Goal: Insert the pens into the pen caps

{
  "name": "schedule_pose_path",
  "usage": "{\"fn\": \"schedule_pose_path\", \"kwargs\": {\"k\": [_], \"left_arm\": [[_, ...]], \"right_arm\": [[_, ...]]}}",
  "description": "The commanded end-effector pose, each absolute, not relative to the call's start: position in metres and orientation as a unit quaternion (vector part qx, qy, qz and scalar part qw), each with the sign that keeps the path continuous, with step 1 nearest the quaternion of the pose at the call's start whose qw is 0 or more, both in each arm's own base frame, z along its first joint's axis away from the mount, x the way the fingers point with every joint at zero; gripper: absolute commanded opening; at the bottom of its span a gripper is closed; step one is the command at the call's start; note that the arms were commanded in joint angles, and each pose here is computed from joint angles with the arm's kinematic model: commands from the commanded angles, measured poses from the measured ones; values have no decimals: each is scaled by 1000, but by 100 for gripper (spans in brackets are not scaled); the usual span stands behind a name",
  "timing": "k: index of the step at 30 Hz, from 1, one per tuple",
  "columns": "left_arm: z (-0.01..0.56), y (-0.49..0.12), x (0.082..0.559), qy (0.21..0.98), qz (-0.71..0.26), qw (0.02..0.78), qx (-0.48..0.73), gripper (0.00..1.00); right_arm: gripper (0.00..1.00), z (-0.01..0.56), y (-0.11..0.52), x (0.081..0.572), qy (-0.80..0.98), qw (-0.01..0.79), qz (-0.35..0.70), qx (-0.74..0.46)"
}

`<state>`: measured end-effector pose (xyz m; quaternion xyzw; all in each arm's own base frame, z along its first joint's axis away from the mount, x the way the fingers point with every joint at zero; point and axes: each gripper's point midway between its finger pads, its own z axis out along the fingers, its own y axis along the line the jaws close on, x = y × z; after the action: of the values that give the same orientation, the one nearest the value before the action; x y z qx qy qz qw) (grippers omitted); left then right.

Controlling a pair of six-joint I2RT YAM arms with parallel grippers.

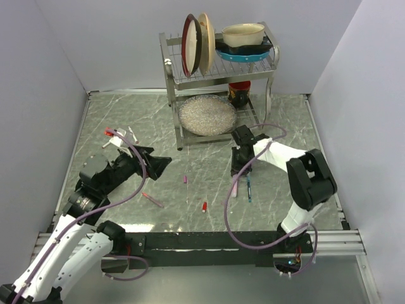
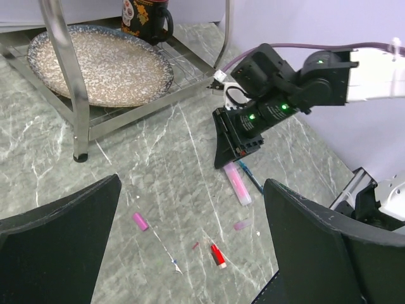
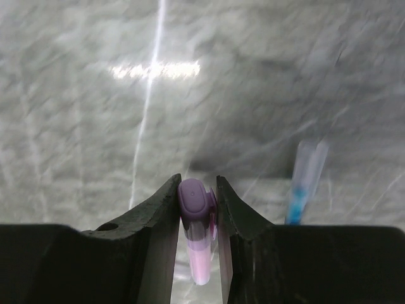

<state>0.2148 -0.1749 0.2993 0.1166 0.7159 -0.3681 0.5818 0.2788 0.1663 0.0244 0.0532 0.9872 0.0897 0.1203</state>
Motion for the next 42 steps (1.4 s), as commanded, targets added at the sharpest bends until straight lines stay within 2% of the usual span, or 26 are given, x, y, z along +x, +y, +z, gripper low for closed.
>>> {"fn": "schedule_pose_path", "kwargs": {"k": [1,6,11,18,23,26,29,32,35,40,42], "left_arm": [[303,-173,217,710,-360,593,118,99],[303,-176,215,708,-367,590,127,99],[300,-172,220,716,-354,590,114,99],[299,-167,224,719,-340,597,102,99],[294,-161,229,727,-324,599,87,99],[293,-145,244,741,-305,599,1,99],[275,-129,254,765,-285,569,-101,99],[259,-124,255,782,-295,498,-230,99],[233,-118,251,805,-265,421,-325,94],[176,-122,222,852,-207,281,-391,88],[151,-129,209,858,-198,220,-420,81]], "right_arm": [[8,25,163,295,988,129,69,50],[21,11,157,290,991,116,49,54],[27,12,156,294,990,122,45,58],[41,15,154,296,991,120,34,52],[46,29,156,301,988,137,46,52],[47,45,156,304,986,153,48,54],[47,69,154,307,980,185,54,57],[47,96,151,308,972,220,64,58],[47,118,151,305,962,251,86,59],[47,142,157,293,946,290,137,54],[47,157,158,291,934,315,156,54]]}}
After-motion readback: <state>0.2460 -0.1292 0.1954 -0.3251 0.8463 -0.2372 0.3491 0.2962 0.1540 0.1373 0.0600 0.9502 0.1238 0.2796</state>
